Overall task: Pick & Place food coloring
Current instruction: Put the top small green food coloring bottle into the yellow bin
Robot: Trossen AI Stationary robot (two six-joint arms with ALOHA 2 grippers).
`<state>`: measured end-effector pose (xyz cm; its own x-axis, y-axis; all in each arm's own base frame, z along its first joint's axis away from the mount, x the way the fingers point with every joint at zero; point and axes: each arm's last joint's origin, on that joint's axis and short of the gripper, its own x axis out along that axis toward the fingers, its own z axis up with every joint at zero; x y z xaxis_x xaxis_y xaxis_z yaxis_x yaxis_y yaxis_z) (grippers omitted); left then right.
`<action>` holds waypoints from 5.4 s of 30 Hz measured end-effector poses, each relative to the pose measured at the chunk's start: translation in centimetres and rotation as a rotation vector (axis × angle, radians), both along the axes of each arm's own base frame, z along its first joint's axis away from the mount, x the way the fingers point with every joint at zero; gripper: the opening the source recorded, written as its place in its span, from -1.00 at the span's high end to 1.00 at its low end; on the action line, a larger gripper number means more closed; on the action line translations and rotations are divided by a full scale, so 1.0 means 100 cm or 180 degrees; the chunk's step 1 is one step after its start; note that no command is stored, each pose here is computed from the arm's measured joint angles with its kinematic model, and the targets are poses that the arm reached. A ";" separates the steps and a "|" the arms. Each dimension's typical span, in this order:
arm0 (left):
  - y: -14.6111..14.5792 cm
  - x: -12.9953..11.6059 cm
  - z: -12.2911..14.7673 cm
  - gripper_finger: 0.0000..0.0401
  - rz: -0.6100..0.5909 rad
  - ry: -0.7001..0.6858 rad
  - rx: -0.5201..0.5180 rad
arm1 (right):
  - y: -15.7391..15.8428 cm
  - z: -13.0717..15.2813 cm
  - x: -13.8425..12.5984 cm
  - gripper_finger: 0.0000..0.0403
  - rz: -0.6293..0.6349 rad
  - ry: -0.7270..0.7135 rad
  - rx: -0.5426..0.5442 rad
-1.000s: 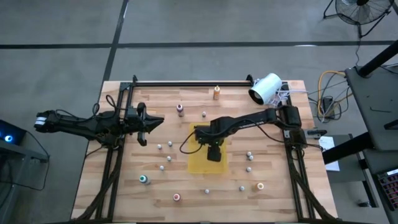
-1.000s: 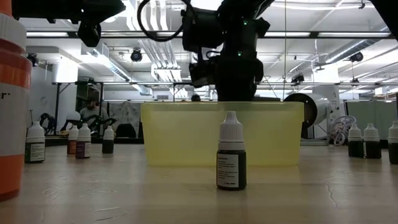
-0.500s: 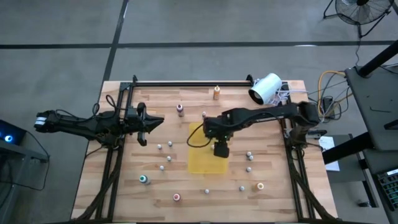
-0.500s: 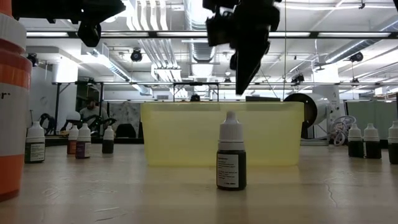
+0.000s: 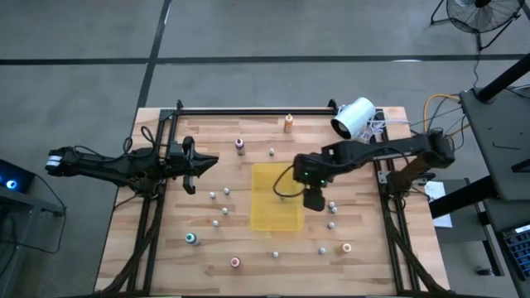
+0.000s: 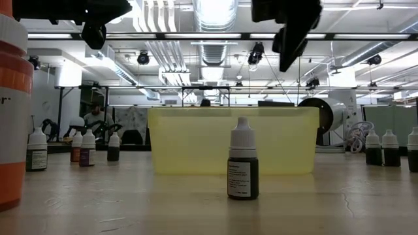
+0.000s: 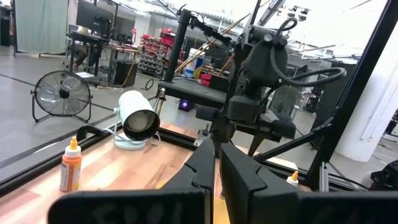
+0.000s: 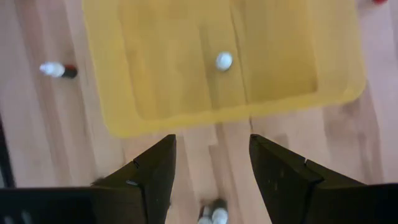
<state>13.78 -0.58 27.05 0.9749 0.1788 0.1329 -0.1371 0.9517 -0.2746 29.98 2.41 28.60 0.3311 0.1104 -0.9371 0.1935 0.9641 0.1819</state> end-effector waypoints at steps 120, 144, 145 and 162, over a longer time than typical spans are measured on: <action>0.000 0.000 -0.001 1.00 -0.0007 0.0021 -0.0055 | 0.004 0.069 -0.096 0.16 -0.0729 -0.0479 0.0549; 0.000 0.000 -0.002 1.00 -0.0007 0.0060 -0.0052 | 0.000 0.089 -0.123 0.16 -0.0744 -0.0890 0.0693; 0.000 0.000 -0.002 1.00 -0.0006 0.0059 -0.0053 | 0.000 0.090 -0.123 0.16 -0.0752 -0.0914 0.0705; 0.000 0.000 -0.002 1.00 -0.0006 0.0060 -0.0052 | 0.000 0.090 -0.123 0.16 -0.0728 -0.0913 0.0686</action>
<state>13.83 -0.58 26.83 0.9775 0.1790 0.1115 -0.1406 0.9474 -0.2876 17.69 2.45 37.59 0.6138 0.1871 -0.7670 0.3103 0.8362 0.4523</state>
